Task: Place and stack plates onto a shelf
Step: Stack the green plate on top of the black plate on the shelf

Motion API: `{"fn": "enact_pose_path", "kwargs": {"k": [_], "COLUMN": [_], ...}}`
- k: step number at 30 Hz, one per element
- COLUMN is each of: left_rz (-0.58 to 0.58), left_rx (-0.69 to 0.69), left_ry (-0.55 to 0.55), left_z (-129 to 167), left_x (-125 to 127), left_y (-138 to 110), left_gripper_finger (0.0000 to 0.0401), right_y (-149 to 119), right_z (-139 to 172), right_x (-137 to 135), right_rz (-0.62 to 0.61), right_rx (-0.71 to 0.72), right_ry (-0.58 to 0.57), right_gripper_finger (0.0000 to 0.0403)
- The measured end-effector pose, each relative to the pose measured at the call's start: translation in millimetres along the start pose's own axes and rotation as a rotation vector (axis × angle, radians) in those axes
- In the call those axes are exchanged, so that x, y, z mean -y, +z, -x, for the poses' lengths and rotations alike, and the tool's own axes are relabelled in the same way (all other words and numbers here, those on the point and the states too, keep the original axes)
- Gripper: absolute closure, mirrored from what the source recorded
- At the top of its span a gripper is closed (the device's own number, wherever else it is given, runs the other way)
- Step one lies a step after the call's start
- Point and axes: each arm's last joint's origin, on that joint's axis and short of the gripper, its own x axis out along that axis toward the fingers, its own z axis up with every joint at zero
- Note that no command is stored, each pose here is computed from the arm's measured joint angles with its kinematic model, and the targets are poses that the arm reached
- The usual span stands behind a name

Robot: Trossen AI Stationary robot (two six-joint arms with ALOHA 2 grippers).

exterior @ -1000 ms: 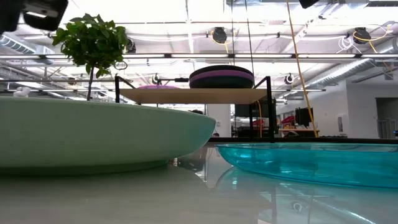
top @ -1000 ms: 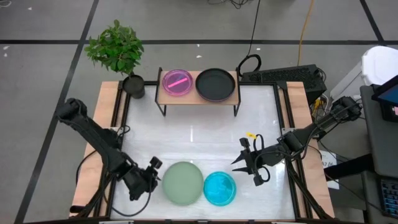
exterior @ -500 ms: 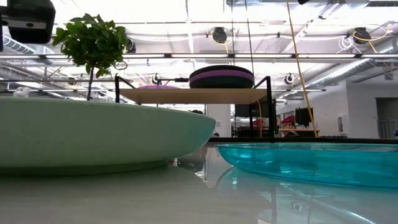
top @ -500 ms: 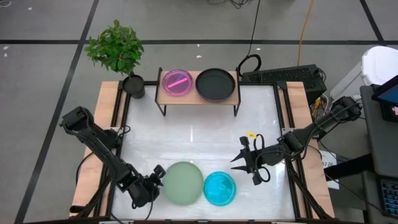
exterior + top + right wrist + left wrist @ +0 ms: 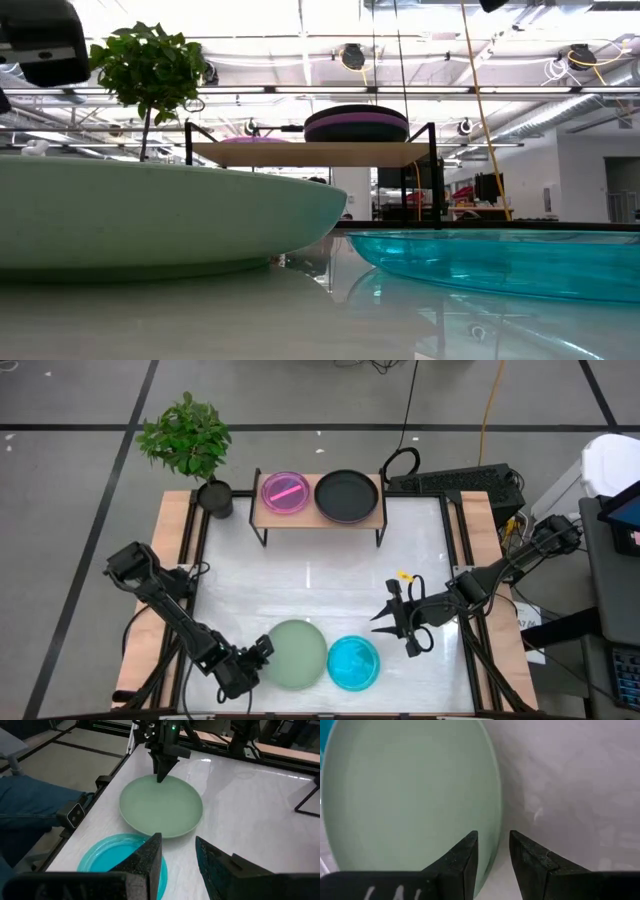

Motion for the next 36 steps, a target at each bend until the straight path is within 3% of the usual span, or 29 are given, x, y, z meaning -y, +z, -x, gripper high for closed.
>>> {"fn": "enact_pose_path", "kwargs": {"k": [6,14,28,36], "left_rz": [-0.036,-0.032,-0.077,-0.12], "left_rx": [-0.027,-0.038,-0.071,-0.081], "left_ry": [-0.006,0.035,0.149,0.186], "left_z": [-8,-11,-3,3], "left_x": [3,1,-22,-41], "left_y": [-1,-1,-7,-12], "left_gripper_finger": [0.0297,0.0387,0.0388,0.0388], "right_y": [0,0,-6,-18], "right_z": [0,0,-37,-74], "right_x": [0,0,-1,7], "right_rz": [-0.015,-0.034,0.004,-0.034], "right_rx": [-0.003,-0.002,-0.006,-0.054], "right_ry": [0.0,-0.001,-0.046,0.031], "right_gripper_finger": [0.0298,0.0298,0.0298,0.0298]}}
